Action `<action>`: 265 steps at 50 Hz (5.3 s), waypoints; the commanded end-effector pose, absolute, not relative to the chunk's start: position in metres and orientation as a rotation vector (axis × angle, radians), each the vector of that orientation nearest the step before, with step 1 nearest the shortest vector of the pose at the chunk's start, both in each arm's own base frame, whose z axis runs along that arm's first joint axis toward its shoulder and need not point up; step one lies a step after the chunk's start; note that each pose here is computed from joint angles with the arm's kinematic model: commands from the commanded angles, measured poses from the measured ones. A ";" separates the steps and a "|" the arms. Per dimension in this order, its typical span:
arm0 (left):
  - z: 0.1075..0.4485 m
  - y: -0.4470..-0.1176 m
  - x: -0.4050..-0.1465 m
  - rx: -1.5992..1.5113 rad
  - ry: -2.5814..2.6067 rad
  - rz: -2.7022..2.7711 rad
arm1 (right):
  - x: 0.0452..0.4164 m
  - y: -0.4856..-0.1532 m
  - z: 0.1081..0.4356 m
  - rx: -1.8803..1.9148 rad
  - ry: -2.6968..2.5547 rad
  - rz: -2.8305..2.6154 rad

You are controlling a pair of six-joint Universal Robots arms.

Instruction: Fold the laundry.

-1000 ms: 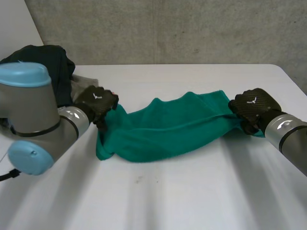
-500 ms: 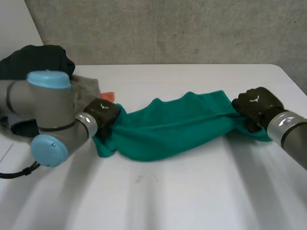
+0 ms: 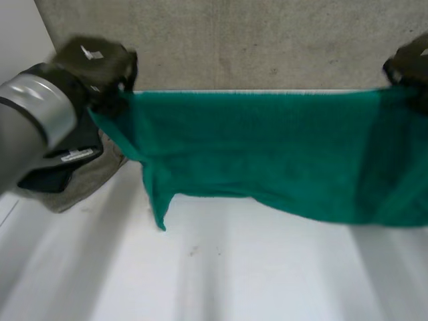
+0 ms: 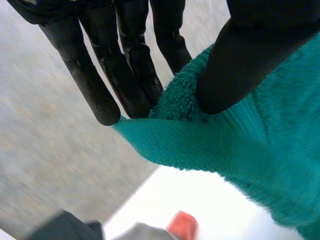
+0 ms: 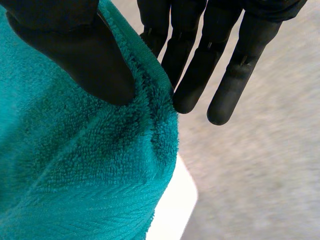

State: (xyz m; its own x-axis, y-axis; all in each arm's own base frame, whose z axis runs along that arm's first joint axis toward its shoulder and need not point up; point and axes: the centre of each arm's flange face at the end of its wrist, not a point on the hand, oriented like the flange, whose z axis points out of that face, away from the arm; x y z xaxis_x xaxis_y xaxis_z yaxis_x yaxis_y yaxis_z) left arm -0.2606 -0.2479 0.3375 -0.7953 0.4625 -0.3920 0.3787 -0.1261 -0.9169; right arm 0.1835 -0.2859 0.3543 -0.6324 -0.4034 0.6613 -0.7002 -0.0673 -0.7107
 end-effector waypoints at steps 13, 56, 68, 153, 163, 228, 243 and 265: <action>0.412 -0.380 -0.317 -0.529 -1.241 2.845 | 0.223 -0.406 0.381 0.755 -1.308 2.138; 0.223 -0.299 -0.288 -0.875 -1.857 2.329 | 0.159 -0.392 0.155 0.889 -2.458 1.667; 0.233 -0.297 -0.280 -0.855 -1.857 2.355 | 0.133 -0.403 0.143 0.784 -2.543 1.595; 0.287 -0.379 -0.308 -0.699 -1.490 2.753 | 0.178 -0.444 0.288 0.680 -1.565 2.281; 0.167 -0.351 -0.300 -0.910 -1.845 2.419 | 0.182 -0.420 0.179 0.907 -1.962 2.026; 0.133 -0.333 -0.305 -1.292 -1.912 2.448 | 0.176 -0.495 0.119 0.903 -1.779 1.788; 0.147 -0.353 -0.319 -1.247 -1.837 2.539 | 0.178 -0.508 0.123 0.816 -1.735 1.790; 0.181 -0.285 -0.286 -1.189 -1.950 2.355 | 0.121 -0.421 0.179 0.949 -2.351 1.677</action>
